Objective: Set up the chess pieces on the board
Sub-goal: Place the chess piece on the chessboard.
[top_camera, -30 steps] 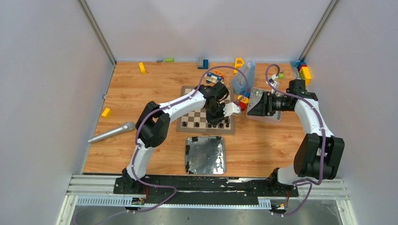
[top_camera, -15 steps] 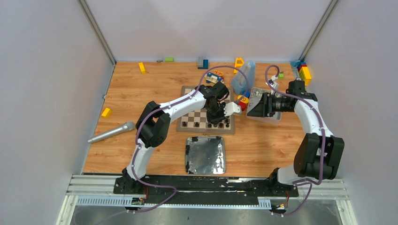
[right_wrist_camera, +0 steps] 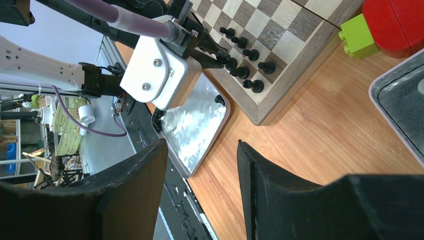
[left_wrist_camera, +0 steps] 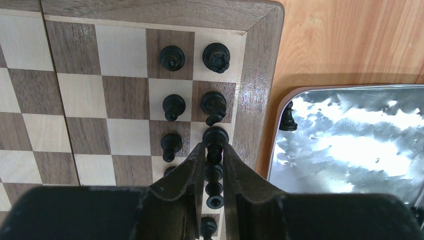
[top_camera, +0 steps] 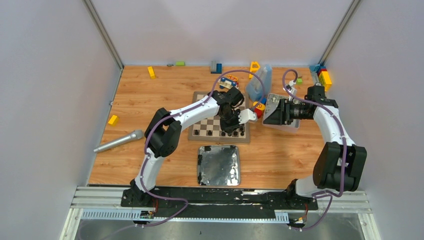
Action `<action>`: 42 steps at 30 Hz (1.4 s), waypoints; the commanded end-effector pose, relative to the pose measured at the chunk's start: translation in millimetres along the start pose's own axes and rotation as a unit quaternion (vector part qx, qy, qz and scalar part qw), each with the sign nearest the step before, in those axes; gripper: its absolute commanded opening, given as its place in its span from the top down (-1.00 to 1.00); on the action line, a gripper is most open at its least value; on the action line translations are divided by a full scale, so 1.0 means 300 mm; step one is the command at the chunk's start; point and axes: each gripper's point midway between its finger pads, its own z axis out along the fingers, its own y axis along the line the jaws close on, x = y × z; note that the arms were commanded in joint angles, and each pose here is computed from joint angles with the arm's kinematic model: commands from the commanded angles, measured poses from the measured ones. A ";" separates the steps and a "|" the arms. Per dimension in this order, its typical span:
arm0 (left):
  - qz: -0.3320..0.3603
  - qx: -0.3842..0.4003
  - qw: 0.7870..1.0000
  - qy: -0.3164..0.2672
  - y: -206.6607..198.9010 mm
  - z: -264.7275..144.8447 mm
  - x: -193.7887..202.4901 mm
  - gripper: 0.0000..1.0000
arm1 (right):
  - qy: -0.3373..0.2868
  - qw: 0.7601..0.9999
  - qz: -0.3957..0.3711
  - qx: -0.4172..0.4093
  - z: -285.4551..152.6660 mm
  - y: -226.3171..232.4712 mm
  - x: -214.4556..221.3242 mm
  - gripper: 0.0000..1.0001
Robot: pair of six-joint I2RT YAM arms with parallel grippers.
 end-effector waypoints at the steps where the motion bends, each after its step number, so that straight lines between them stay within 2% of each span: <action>1: 0.000 -0.003 1.000 -0.016 0.007 -0.015 -0.031 0.45 | -0.015 0.999 -0.027 -0.017 0.000 0.007 -0.025 -0.08; 13: 0.004 -0.016 0.999 -0.029 0.011 -0.081 -0.054 0.29 | -0.014 0.999 -0.027 -0.018 0.001 0.005 -0.024 -0.08; 17: 0.010 -0.030 0.999 -0.044 0.011 -0.144 -0.074 0.12 | -0.013 0.999 -0.034 -0.017 -0.001 0.010 -0.021 -0.09; 22: 0.023 -0.068 0.994 -0.078 0.006 -0.290 -0.099 0.01 | 0.000 0.998 -0.058 -0.003 0.008 0.021 -0.004 -0.10; 27: 0.036 -0.099 0.990 -0.090 -0.052 -0.422 -0.012 -0.13 | 0.029 0.995 -0.098 0.007 0.045 0.047 0.041 -0.11; 30: 0.079 -0.089 0.990 -0.077 -0.128 -0.436 0.083 -0.15 | 0.033 0.993 -0.109 0.008 0.057 0.054 0.052 -0.10; 34: 0.116 -0.034 0.991 -0.048 -0.272 -0.380 0.249 -0.16 | 0.037 0.993 -0.107 0.009 0.068 0.049 0.063 -0.10; 42: 0.201 0.004 0.979 -0.017 -0.350 -0.268 0.354 -0.19 | 0.044 0.994 -0.104 0.012 0.082 0.041 0.077 -0.10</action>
